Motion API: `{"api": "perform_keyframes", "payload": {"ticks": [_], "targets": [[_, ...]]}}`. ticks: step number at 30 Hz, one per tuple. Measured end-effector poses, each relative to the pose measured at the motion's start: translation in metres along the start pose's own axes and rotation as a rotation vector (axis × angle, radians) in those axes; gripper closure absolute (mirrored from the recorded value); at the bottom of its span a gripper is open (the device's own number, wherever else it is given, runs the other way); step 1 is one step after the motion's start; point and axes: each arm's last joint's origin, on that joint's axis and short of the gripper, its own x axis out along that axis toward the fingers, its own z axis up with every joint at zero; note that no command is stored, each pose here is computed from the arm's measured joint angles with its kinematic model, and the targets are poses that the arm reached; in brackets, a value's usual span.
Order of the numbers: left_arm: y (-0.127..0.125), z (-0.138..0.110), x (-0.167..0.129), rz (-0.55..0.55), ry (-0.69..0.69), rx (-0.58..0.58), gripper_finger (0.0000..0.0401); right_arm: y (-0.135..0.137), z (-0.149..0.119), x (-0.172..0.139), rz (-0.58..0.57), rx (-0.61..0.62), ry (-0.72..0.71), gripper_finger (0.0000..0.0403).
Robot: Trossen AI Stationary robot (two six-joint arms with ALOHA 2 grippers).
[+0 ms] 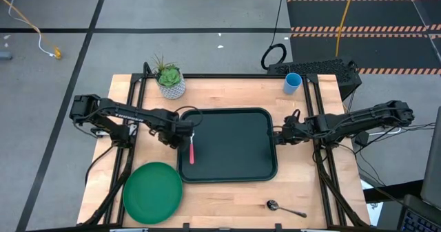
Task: Pick and place plate/cup/fork/spoon on tray
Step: Adjust the dark green serving tray
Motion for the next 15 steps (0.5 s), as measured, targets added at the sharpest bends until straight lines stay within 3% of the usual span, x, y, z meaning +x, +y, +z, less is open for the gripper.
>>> {"api": "perform_keyframes", "payload": {"ticks": [7,15], "targets": [[0.01,-0.005,-0.001,0.114,0.031,-0.02,0.0304,-0.003,0.0,0.0,-0.035,-0.006,0.004,0.0276],[0.01,-0.003,-0.001,0.136,-0.019,-0.014,0.0393,-0.003,0.0,0.0,-0.034,-0.036,0.009,0.0387]]}}
